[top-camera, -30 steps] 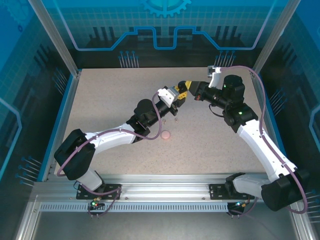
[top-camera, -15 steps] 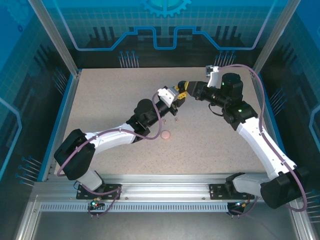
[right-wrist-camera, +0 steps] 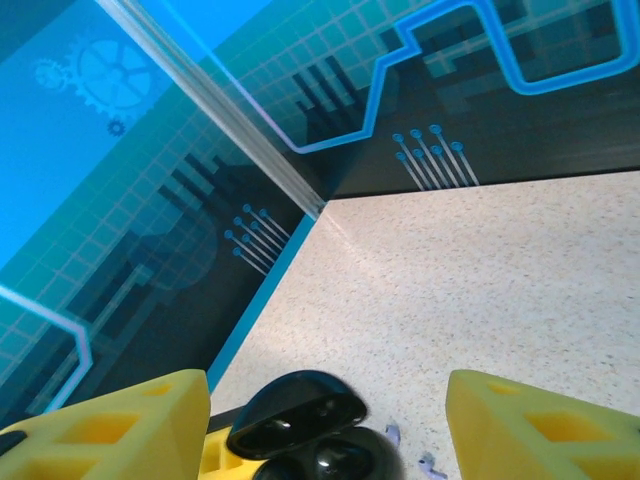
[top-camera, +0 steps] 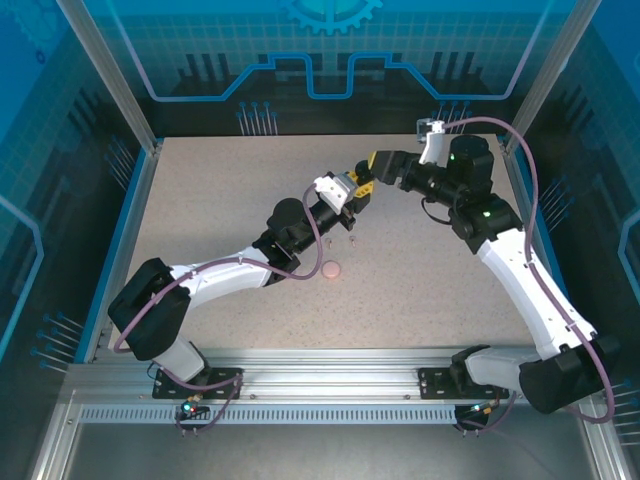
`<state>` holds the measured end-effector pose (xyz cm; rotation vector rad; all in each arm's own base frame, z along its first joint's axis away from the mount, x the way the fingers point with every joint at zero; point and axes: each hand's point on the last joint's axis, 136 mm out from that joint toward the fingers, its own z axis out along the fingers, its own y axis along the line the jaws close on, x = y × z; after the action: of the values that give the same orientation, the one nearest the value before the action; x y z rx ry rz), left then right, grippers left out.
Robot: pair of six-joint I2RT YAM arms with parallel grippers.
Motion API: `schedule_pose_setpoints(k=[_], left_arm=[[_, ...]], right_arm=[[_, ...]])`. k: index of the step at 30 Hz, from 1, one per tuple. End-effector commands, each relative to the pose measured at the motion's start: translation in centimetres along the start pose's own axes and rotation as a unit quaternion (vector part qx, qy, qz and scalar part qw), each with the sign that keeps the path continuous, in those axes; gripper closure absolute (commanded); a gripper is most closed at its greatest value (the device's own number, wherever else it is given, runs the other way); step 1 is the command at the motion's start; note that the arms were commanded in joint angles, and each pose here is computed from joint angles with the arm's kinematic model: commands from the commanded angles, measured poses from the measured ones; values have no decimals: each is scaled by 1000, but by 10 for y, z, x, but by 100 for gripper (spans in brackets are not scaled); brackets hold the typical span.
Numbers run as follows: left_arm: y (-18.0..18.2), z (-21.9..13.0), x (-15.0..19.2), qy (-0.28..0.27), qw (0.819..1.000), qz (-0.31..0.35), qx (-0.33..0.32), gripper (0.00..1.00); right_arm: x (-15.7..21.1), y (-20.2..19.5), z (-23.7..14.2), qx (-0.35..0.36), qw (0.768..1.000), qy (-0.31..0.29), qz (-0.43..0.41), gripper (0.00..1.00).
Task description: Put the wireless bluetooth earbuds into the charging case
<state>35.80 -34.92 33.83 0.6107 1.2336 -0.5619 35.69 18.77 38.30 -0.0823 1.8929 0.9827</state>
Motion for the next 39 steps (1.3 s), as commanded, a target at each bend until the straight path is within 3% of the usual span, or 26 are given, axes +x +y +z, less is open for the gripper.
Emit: schedule_pose_setpoints(k=[1, 6, 10, 15, 24, 32, 39], left_arm=[[-1, -3, -25, -35, 999, -6, 5, 100], [-5, -1, -21, -27, 999, -10, 15, 100], [-7, 1, -17, -20, 999, -12, 22, 100], [-9, 2, -15, -15, 999, -14, 27, 100], [-9, 4, -13, -10, 999, -15, 27, 100], [-8, 6, -12, -8, 1000, -15, 25, 100], [-9, 8, -11, -6, 999, -20, 26, 100]], right_arm=[[-21, -13, -14, 43, 999, -14, 11, 36], [-21, -36, 1, 102, 993, 52, 23, 37], [-24, -50, 23, 137, 984, 111, 23, 44], [-17, -55, 51, 142, 975, 173, 15, 60], [18, -44, 74, 140, 959, 247, -19, 71], [39, -35, 48, 141, 954, 262, -36, 78], [33, -30, 17, 154, 962, 224, -34, 77]])
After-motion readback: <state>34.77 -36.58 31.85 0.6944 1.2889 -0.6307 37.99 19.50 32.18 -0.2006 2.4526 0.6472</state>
